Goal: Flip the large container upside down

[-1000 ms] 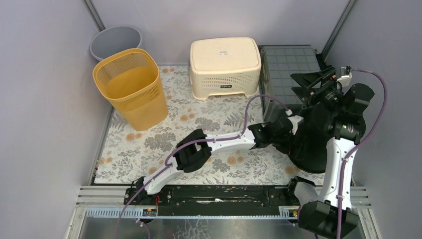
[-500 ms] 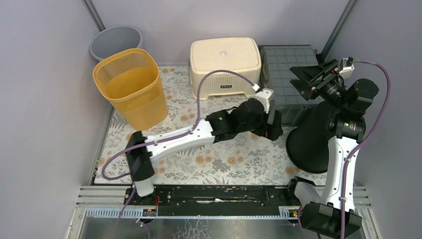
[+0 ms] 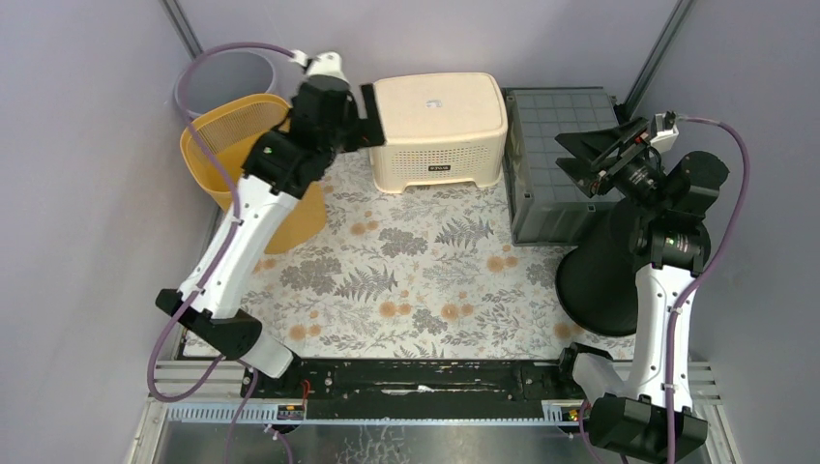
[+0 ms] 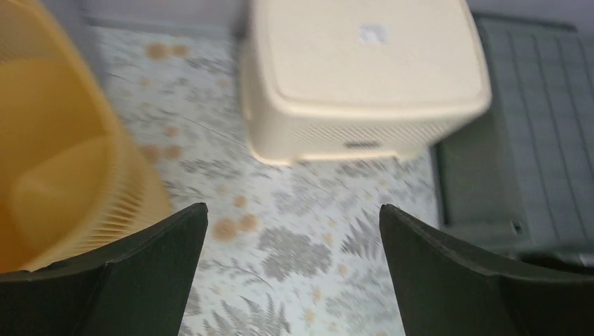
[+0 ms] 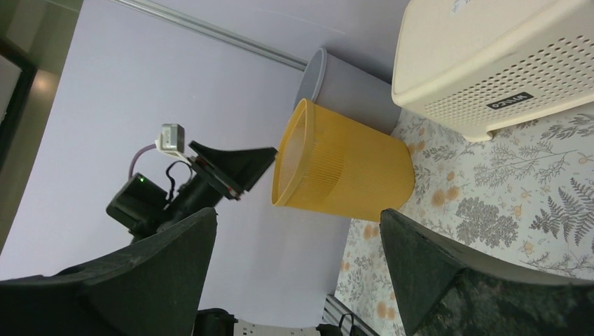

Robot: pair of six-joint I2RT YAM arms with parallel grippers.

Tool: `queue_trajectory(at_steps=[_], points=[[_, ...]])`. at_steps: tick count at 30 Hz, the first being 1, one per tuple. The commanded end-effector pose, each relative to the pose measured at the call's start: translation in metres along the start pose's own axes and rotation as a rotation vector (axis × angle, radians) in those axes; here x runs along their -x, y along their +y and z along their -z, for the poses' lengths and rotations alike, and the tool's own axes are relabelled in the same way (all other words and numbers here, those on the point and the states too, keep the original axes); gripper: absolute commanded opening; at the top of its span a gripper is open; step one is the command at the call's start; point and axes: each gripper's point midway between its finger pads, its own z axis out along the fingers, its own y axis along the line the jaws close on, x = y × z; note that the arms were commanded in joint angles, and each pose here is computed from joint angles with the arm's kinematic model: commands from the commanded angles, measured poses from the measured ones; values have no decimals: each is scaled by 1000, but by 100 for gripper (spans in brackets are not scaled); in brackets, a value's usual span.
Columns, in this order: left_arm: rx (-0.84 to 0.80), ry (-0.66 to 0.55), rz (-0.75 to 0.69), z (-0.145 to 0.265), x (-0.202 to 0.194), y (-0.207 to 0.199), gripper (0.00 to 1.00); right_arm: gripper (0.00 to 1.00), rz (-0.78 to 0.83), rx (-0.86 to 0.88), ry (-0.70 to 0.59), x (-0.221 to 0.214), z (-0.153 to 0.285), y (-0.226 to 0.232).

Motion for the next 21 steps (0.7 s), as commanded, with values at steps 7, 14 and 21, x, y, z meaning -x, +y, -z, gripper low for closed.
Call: queue_trajectory(at_steps=[7,14,21], points=[[325,-4,17,-22,32,126,100,94,83,27,64,-19,6,22],[455,77,102,-60,15,188,100,94,78,16,93,-30,5,13],[461,189,100,-81,-17,197,100,93,76,4,112,-36,4,5]])
